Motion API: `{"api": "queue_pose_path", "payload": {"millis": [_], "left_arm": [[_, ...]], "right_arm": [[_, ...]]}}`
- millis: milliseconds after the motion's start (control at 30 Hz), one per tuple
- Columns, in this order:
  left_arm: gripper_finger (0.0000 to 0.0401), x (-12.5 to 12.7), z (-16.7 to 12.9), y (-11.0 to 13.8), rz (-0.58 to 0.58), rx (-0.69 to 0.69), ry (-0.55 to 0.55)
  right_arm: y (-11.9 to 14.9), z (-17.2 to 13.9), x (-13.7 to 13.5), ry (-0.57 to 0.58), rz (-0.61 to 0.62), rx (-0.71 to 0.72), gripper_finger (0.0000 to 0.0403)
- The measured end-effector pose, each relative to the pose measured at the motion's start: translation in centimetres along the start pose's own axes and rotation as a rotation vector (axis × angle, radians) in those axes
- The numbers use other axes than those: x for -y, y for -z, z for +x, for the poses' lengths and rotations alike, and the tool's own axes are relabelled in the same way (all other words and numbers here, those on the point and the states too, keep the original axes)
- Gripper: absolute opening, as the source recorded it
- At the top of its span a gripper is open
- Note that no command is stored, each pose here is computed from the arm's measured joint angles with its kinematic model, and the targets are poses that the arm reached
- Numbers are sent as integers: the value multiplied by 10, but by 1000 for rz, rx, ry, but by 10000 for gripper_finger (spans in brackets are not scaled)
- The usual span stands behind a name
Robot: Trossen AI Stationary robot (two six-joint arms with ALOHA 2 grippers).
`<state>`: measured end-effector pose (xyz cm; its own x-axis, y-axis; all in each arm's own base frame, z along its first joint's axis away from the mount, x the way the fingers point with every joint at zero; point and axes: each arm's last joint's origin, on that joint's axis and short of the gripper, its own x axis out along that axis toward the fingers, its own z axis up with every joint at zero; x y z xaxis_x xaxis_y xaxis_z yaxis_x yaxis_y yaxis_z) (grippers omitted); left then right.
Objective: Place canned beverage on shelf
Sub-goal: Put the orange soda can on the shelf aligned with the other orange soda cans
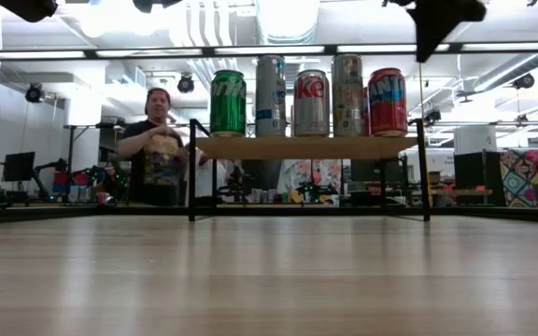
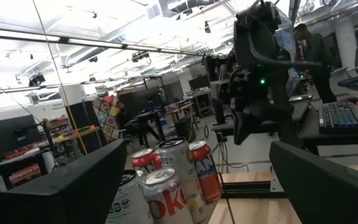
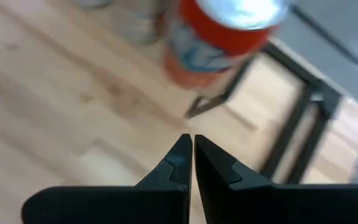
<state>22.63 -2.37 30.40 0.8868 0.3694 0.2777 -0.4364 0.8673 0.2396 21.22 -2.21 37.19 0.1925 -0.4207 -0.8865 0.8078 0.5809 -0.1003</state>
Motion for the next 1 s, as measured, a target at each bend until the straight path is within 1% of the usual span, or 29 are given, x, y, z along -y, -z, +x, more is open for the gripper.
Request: {"api": "queue_pose_path", "payload": {"millis": [67, 133, 233, 433, 667, 1000], "left_arm": [[382, 0, 0, 0, -3, -1, 0], [382, 0, 0, 0, -6, 0, 0], [381, 0, 0, 0, -6, 1, 0], [381, 0, 0, 0, -6, 1, -1], [382, 0, 0, 0, -9, 0, 0], [381, 1, 0, 2, -7, -14, 7]], "right_arm": [[1, 0, 4, 56, 8, 17, 9], [1, -1, 5, 70, 10, 42, 9], [-2, -1, 4, 68, -6, 75, 9], [-7, 1, 4, 61, -32, 94, 9], [-9, 2, 7, 71, -67, 89, 9], [-10, 2, 5, 58, -65, 102, 9]]}}
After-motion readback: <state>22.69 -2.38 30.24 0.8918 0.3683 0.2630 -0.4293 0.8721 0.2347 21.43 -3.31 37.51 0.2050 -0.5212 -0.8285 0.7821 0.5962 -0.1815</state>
